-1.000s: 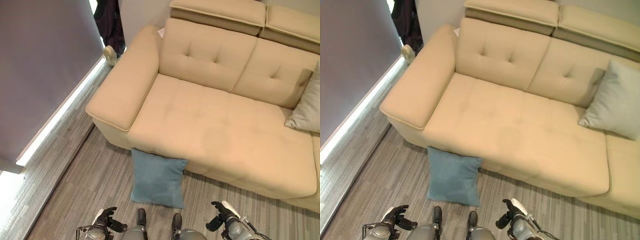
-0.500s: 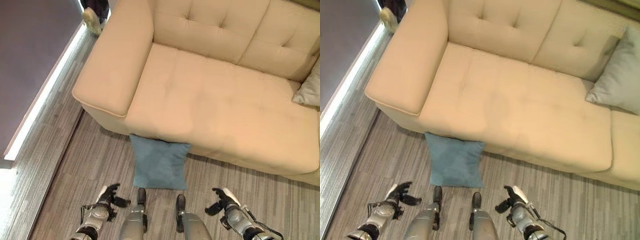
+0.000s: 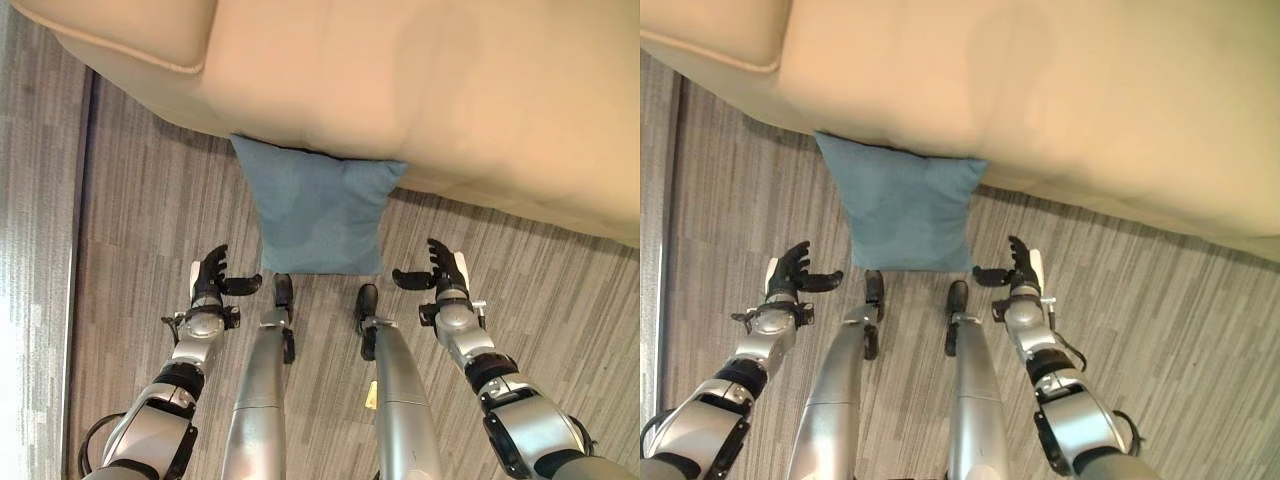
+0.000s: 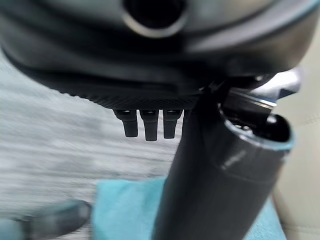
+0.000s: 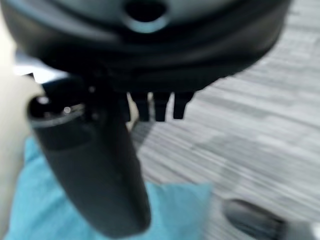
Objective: Pick up all the scattered cushions and arrange them neatly on the sofa.
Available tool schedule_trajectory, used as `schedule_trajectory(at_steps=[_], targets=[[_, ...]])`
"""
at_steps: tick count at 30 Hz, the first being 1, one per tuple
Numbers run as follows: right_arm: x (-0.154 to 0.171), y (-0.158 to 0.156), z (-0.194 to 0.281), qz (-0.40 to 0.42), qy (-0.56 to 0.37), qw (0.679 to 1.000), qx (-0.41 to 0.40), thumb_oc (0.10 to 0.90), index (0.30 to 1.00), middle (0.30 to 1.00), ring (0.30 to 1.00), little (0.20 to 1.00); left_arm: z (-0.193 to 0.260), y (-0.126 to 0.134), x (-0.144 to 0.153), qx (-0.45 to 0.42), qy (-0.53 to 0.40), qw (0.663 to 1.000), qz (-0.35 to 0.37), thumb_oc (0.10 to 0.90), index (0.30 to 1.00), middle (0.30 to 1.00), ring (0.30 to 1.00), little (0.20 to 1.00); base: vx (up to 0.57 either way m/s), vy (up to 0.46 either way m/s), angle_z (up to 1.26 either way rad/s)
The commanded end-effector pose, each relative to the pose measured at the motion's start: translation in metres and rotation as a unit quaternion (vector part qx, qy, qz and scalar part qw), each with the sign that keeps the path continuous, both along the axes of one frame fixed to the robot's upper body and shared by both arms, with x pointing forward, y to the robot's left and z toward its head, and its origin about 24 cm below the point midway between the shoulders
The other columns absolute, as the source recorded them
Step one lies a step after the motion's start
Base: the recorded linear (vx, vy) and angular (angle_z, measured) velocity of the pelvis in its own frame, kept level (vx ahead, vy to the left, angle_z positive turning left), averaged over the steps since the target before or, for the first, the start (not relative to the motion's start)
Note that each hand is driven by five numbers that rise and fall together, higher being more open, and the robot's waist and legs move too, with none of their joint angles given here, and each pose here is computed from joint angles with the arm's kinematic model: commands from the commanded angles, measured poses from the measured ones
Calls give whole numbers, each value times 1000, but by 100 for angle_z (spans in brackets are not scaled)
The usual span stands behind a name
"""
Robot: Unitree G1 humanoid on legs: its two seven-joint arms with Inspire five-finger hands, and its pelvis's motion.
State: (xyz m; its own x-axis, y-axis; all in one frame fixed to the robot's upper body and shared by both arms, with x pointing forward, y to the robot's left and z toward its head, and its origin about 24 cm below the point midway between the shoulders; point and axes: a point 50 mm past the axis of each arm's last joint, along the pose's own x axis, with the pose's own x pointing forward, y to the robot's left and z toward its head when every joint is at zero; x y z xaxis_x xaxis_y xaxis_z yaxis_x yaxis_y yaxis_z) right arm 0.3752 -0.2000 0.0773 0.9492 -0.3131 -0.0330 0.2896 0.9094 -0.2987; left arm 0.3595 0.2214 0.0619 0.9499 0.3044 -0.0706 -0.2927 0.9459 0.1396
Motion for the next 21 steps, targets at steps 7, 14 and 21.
schedule_trajectory(at_steps=[7,14,21], targets=[[18,14,68,-1,-131,991,1,800,900,900,900,900,49,10,17,-12,-87,995,57,800,900,900,900,900,9,-30,2],[29,40,106,28,-176,984,24,800,900,900,900,900,88,-5,34,-5,-128,991,37,800,900,900,900,900,19,-6,2],[33,99,147,105,-225,966,72,800,900,900,900,900,134,-44,51,-14,-175,984,-6,800,900,900,900,900,9,3,3]])
